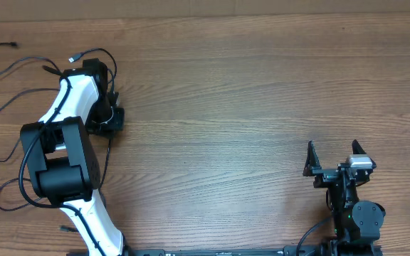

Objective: Untangle cables

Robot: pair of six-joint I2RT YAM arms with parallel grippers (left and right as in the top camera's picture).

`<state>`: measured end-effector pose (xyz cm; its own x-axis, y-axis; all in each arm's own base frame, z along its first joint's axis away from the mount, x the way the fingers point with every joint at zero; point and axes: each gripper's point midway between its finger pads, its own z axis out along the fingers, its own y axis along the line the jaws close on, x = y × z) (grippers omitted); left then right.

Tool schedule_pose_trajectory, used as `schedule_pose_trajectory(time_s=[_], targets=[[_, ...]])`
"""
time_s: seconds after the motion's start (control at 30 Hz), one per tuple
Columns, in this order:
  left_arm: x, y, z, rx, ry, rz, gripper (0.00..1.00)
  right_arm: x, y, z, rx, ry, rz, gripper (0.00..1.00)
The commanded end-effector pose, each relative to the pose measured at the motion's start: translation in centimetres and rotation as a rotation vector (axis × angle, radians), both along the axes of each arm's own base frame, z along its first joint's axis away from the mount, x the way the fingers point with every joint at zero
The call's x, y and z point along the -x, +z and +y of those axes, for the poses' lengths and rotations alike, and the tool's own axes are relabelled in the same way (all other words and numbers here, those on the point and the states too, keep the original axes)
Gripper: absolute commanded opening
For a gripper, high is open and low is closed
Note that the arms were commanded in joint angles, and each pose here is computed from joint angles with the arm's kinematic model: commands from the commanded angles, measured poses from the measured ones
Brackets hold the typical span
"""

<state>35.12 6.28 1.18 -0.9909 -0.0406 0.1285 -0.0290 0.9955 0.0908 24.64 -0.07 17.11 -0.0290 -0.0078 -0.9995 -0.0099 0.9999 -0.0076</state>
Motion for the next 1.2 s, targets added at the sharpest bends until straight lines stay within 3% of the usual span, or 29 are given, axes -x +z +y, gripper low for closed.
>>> schedule_pose_trajectory(time_s=[0.0, 0.33, 0.5, 0.9, 0.97, 1.03, 1.17], targets=[[-0.5, 1.3, 0.2, -0.002, -0.023, -0.029, 0.04, 0.0, -0.1, 0.0, -0.003, 0.001, -0.005, 1.00], [-2.0, 7.8, -4.5, 0.259, -0.198, -0.247, 0.04, 0.0, -0.1, 0.0, -0.003, 0.001, -0.005, 1.00], [-0.6, 8.1, -4.7, 0.268, -0.184, -0.205, 0.05, 0.0, -0.1, 0.0, -0.003, 0.001, -0.005, 1.00], [2.2, 7.4, -0.3, 0.010, 0.073, -0.068, 0.05, 0.0, -0.1, 0.0, -0.003, 0.001, -0.005, 1.00], [2.1, 7.4, -0.2, 0.012, 0.086, -0.074, 0.09, 0.0, -0.1, 0.0, -0.003, 0.001, -0.005, 1.00], [1.9, 7.3, -0.6, 0.034, 0.088, -0.080, 0.28, 0.0, -0.1, 0.0, -0.003, 0.001, -0.005, 1.00], [1.2, 7.3, -1.6, 0.095, 0.090, -0.109, 0.34, 0.0, -0.1, 0.0, -0.003, 0.001, -0.005, 1.00]])
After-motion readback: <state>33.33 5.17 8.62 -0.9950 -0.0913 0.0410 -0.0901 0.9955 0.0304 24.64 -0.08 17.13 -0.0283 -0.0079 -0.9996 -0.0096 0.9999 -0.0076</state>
